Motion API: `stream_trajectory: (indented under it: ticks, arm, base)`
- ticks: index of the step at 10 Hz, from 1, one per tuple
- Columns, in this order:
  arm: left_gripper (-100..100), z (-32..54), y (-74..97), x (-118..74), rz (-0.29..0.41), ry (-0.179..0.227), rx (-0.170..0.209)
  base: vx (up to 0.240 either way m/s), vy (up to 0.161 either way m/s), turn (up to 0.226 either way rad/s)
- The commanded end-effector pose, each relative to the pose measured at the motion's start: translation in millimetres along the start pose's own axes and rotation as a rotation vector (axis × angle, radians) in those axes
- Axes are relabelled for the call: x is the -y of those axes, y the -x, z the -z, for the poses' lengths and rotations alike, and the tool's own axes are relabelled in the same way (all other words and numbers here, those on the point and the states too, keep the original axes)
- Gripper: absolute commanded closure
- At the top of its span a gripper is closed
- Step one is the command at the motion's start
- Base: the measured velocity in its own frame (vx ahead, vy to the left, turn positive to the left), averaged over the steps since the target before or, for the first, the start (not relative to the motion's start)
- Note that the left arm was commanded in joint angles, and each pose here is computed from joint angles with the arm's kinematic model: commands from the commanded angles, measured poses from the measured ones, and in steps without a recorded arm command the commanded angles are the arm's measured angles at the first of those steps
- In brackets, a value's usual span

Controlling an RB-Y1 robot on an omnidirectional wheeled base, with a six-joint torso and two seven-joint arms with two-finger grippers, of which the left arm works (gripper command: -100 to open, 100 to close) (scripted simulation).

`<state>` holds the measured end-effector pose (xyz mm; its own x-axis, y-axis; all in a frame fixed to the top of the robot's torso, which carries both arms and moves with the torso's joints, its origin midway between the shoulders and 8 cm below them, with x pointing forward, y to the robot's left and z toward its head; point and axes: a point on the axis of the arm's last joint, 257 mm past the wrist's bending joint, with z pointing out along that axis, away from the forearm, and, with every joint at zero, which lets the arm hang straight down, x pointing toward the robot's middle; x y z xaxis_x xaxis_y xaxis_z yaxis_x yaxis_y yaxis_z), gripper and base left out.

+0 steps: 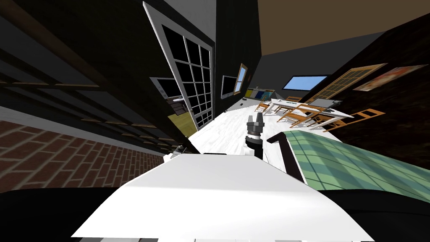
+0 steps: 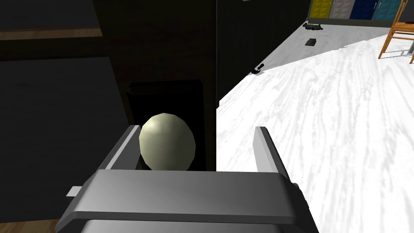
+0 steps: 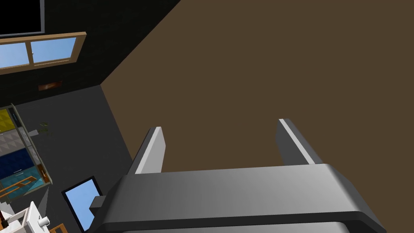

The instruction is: Pull the door open

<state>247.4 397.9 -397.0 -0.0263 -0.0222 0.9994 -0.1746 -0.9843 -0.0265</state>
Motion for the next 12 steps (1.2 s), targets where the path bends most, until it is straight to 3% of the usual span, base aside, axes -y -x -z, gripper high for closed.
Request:
stream_trajectory:
  ticks: [1,4,5,6,8,9,10,12]
  arm:
    - [100,4.3,7.2,-8.4,0.013,0.009,0.016]
    - [100,29.0,5.2,-19.3,0.017,0.049,0.015]
    - [100,36.1,11.9,-15.3,0.014,0.037,0.045]
    - [100,34.3,9.5,-17.1,0.016,0.042,0.035]
    - [100,42.8,3.4,-25.0,0.021,0.071,0.016]
    - [100,44.5,4.7,-24.2,0.021,0.068,0.022]
    - [100,54.3,13.4,-13.2,0.005,0.047,0.069]
    - [100,41.5,2.4,-25.5,0.021,0.072,0.011]
  base:
    - [0.002,0.005,-0.017]
    - [0.002,0.020,-0.005]
    - [-0.015,0.024,-0.004]
    - [-0.009,0.010,0.016]
    - [-0.028,0.035,-0.009]
    - [-0.023,0.039,0.000]
    - [0.002,0.014,-0.012]
    - [-0.005,0.007,0.029]
